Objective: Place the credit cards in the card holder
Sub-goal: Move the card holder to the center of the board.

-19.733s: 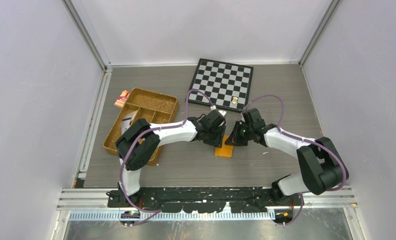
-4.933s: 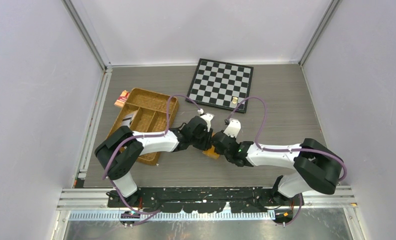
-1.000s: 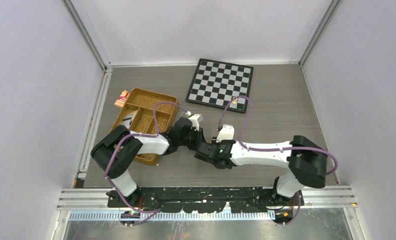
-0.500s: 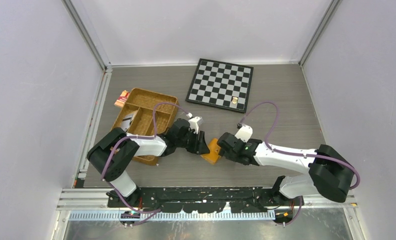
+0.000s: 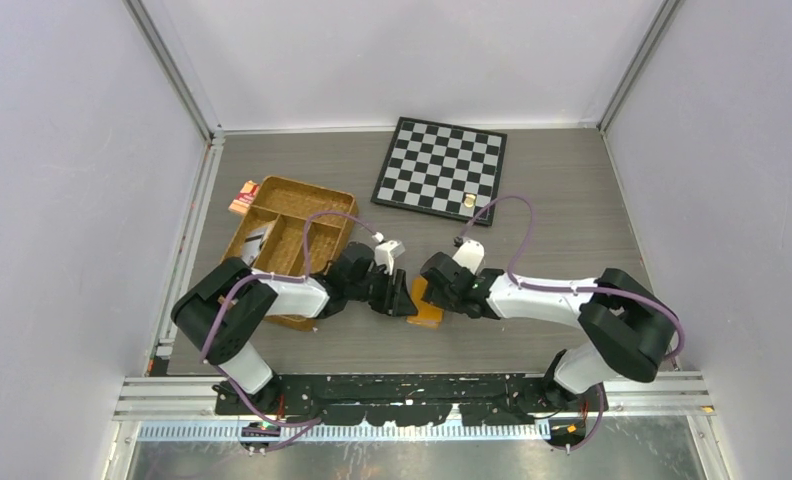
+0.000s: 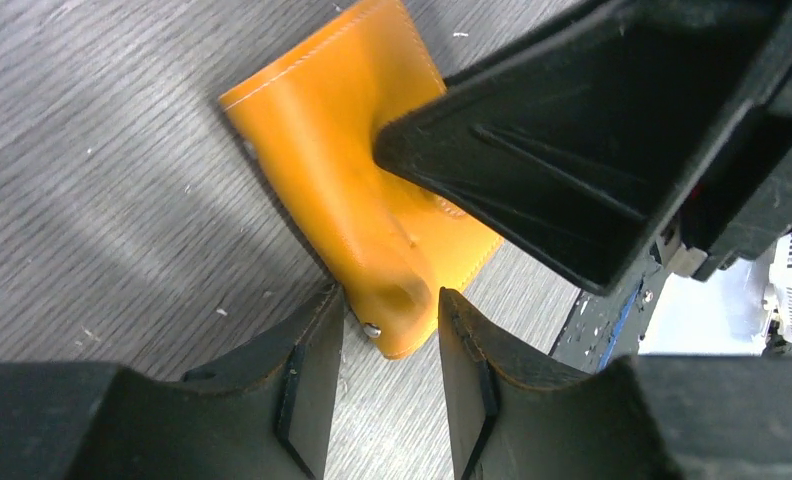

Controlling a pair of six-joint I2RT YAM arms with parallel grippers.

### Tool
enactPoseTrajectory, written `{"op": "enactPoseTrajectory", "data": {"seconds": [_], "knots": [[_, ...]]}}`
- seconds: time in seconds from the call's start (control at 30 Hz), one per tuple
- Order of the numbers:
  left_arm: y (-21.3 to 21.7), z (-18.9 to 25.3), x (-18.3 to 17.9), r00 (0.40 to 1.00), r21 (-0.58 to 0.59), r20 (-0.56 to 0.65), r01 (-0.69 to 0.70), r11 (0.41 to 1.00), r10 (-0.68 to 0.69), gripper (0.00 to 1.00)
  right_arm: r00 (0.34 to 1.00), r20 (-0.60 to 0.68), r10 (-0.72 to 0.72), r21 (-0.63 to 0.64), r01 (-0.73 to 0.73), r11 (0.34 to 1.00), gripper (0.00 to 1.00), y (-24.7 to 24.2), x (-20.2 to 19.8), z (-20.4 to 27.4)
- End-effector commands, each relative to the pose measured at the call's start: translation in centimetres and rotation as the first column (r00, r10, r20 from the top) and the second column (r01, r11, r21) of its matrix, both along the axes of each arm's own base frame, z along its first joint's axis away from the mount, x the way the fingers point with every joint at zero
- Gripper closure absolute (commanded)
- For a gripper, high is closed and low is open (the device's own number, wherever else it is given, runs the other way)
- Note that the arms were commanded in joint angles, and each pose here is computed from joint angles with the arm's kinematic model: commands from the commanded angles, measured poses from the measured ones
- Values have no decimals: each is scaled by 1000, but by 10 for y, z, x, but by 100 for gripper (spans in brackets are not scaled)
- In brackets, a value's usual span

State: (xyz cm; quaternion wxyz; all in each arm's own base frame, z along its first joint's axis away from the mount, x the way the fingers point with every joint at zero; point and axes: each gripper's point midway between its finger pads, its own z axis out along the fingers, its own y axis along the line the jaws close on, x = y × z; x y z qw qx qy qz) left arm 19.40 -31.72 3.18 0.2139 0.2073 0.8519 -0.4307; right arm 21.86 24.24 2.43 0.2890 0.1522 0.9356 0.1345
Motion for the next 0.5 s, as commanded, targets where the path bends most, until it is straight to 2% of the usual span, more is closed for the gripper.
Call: {"op": "enactPoseTrajectory", "data": {"seconds": [0.0, 0.23, 0.47], "knots": [[10, -6, -14, 1000, 11, -14, 21, 1000, -21, 58, 997, 55, 60, 65, -63, 996, 50, 33, 21, 12], [42, -16, 14, 986, 93, -32, -160, 983, 164, 60, 992, 87, 91, 10, -92, 996, 52, 41, 43, 10], [46, -6, 38, 949, 53, -73, -305, 951, 308, 60, 984, 100, 146, -149, -130, 980, 37, 13, 42, 27]]}}
